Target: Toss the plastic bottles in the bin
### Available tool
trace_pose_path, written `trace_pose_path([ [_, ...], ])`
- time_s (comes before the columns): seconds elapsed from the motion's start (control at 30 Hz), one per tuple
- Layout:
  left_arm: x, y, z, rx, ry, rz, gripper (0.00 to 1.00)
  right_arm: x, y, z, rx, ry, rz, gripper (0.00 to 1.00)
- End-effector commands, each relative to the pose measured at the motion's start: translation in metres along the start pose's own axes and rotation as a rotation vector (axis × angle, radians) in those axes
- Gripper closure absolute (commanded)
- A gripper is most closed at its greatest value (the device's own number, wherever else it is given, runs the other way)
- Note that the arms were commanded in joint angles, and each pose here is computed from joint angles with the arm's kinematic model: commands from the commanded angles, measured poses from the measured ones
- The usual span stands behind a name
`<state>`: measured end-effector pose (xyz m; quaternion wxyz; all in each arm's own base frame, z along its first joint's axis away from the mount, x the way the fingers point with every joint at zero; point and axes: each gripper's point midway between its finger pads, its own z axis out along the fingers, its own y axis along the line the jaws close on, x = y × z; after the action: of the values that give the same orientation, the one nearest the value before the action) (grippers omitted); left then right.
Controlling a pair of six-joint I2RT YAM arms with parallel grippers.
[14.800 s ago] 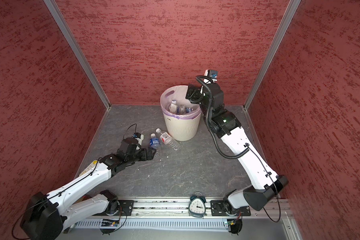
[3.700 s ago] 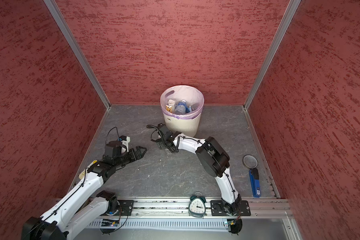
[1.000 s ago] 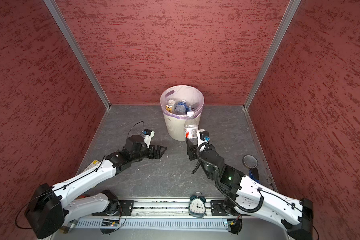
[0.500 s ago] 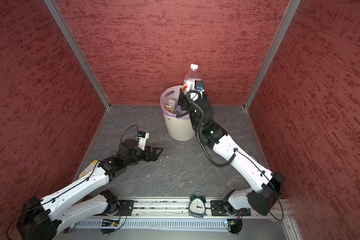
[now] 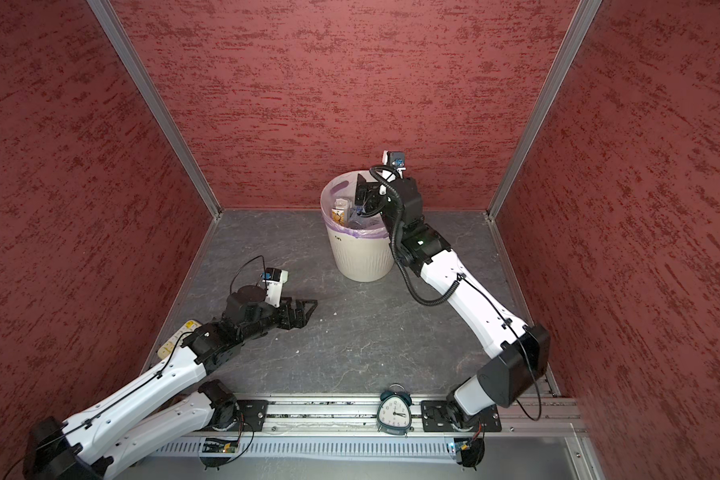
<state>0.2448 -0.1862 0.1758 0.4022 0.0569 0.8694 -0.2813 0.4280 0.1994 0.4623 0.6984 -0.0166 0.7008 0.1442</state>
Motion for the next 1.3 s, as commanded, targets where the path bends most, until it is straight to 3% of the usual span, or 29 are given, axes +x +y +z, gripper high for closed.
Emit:
trace_pose_path([
  [0.0,-0.012,0.001,0.000,-0.015,-0.015,0.014,0.00,-0.025,-0.003,-0.023,-0.013,-0.049,0.024,0.01],
  [0.33,-0.043,0.021,-0.001,-0.055,-0.066,-0.047,0.01,0.009,-0.047,-0.036,0.146,0.054,0.000,0.01],
  [0.57,-0.078,0.058,0.001,-0.082,-0.111,-0.213,0.01,0.059,-0.111,-0.041,0.241,0.160,0.105,0.01],
  [0.8,-0.105,0.084,0.005,-0.137,-0.157,-0.236,0.00,0.103,-0.164,-0.064,0.381,0.230,0.187,0.01],
  [0.93,-0.121,0.094,0.008,-0.178,-0.181,-0.206,0.00,0.133,-0.197,-0.077,0.499,0.284,0.217,0.01],
  [1.0,-0.129,0.093,0.013,-0.159,-0.195,-0.108,0.01,0.150,-0.212,-0.082,0.552,0.317,0.217,0.01],
  [1.13,-0.141,0.114,0.010,-0.268,-0.248,-0.046,0.01,0.182,-0.244,-0.092,0.672,0.364,0.208,0.01],
  [1.27,-0.151,0.127,0.004,-0.330,-0.371,0.105,0.01,0.203,-0.259,-0.095,0.684,0.335,0.109,0.01],
])
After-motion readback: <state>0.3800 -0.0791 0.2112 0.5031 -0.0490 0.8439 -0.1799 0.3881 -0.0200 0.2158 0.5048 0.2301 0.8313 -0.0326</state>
